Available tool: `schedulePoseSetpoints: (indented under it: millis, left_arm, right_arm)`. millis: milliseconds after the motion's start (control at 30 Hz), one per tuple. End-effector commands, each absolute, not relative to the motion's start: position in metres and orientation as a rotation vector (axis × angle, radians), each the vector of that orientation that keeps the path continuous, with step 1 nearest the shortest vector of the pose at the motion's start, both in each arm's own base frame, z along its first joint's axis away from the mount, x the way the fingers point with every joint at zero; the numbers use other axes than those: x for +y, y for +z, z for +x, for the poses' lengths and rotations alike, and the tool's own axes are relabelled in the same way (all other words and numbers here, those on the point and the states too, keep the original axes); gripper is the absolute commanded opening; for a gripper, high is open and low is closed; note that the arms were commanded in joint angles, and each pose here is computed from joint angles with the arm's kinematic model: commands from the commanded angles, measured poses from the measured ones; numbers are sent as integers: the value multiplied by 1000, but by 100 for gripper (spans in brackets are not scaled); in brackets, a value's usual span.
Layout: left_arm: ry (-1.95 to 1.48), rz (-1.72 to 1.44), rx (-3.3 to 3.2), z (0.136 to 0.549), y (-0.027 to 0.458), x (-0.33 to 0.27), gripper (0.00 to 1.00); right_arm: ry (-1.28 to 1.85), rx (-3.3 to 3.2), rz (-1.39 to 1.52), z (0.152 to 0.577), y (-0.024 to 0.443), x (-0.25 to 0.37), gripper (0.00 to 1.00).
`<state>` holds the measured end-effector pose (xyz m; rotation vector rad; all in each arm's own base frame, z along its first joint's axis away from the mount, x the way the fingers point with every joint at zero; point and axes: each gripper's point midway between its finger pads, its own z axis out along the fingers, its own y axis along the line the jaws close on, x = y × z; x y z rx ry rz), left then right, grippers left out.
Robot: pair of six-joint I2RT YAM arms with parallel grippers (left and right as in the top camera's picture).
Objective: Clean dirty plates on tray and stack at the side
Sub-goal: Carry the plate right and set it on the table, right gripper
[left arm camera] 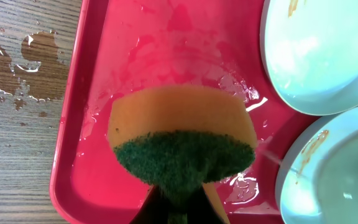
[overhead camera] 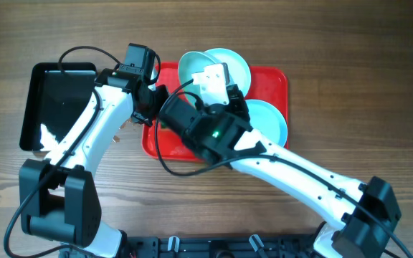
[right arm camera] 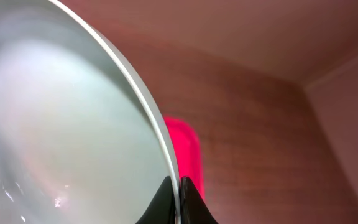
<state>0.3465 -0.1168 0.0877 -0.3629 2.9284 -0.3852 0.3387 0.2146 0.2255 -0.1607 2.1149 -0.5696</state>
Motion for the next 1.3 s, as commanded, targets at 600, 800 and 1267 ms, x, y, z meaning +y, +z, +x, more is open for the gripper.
schedulePoseSetpoints:
  millis: [600,800,1267]
  left_arm:
    - [-371,-346,2935,346,84,-115,4]
    - [-374,-344,2928,348,85,-116,4]
    - [-369,-346,2938,345,84,-115,4]
  right_arm:
    - [477,2590,957,401,145,-28,4]
    - [450,2429,1404,368,93,-105,4]
    - [238,2280,1599,347,55,-147,5]
